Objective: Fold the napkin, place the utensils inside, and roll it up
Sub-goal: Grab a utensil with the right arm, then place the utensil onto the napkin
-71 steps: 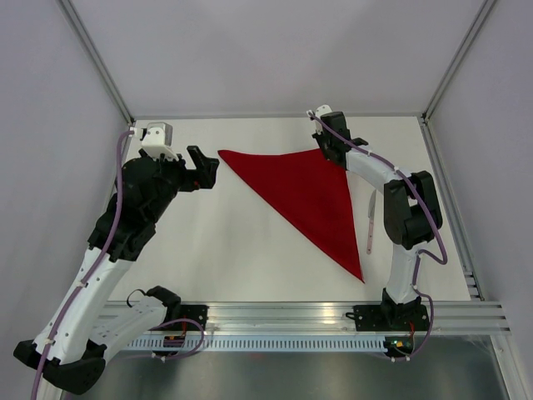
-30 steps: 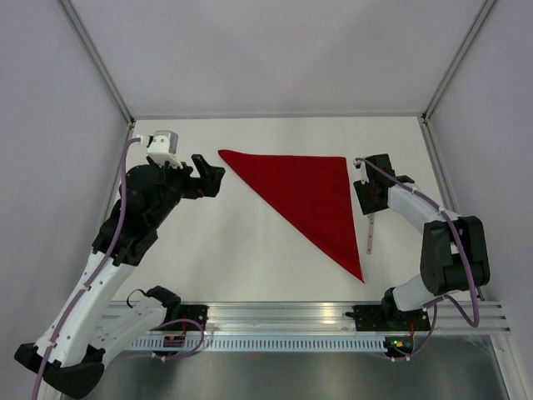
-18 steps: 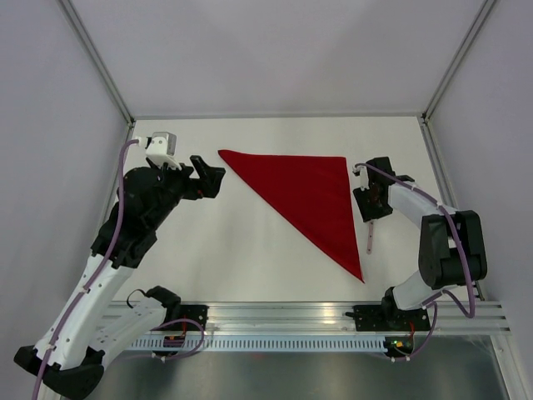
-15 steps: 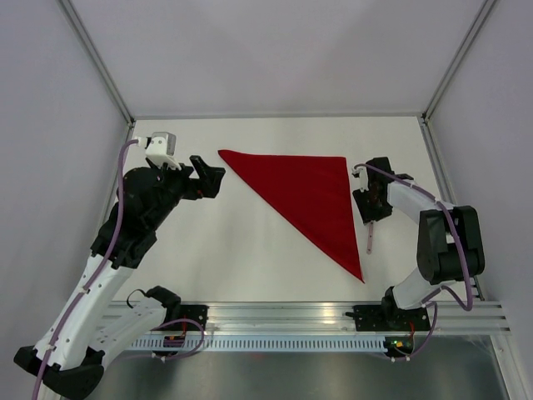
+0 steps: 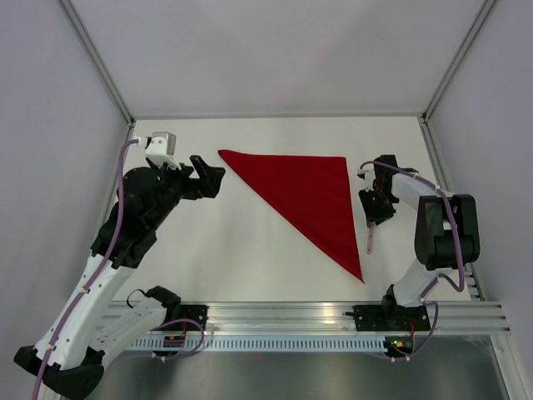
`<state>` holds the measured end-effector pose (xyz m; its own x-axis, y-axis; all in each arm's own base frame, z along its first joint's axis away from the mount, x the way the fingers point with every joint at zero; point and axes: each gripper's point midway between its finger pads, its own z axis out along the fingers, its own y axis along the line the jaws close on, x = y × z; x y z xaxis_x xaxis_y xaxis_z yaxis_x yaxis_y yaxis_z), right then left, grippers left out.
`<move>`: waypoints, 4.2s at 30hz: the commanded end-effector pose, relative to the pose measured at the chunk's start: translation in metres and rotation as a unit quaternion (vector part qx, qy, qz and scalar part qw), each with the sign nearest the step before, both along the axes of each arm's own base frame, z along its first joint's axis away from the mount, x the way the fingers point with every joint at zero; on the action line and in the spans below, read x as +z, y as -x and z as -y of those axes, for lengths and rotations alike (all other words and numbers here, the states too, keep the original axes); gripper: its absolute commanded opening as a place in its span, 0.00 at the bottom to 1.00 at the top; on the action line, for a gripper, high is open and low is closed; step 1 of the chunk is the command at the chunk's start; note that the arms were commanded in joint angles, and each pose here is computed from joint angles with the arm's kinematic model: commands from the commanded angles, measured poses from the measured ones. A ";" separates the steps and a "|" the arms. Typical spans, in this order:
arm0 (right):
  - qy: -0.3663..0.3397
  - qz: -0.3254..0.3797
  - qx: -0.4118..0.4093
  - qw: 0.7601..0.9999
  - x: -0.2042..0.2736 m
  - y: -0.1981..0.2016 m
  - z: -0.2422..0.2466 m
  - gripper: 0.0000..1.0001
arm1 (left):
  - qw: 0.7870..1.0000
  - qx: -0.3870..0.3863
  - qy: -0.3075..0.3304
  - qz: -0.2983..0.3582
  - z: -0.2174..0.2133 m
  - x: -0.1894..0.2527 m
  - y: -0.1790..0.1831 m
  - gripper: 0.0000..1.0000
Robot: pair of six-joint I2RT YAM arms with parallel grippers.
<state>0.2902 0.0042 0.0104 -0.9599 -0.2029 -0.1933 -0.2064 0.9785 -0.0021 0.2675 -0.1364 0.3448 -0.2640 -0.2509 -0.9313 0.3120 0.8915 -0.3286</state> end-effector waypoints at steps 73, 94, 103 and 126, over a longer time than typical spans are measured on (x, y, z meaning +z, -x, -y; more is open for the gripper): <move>-0.083 0.027 0.228 0.970 0.043 -0.061 -0.268 0.00 | 0.999 0.029 -0.007 0.015 -0.012 0.023 -0.001 1.00; -0.065 0.018 0.237 0.969 0.021 -0.071 -0.274 0.00 | 0.999 0.032 -0.014 0.007 -0.013 0.013 -0.003 1.00; -0.062 0.014 0.243 0.968 0.015 -0.071 -0.274 0.01 | 0.999 0.032 -0.016 0.004 -0.011 0.009 -0.005 1.00; -0.057 0.013 0.264 0.963 0.012 -0.066 -0.280 0.01 | 0.999 0.030 -0.019 0.001 -0.010 0.004 -0.007 1.00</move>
<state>0.3505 0.2883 0.0195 -0.7135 -0.6417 -0.2813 -0.6917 0.7091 0.1368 0.2714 -0.1275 0.3480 -0.2696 -0.2447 -0.9314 0.2563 0.9140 -0.3144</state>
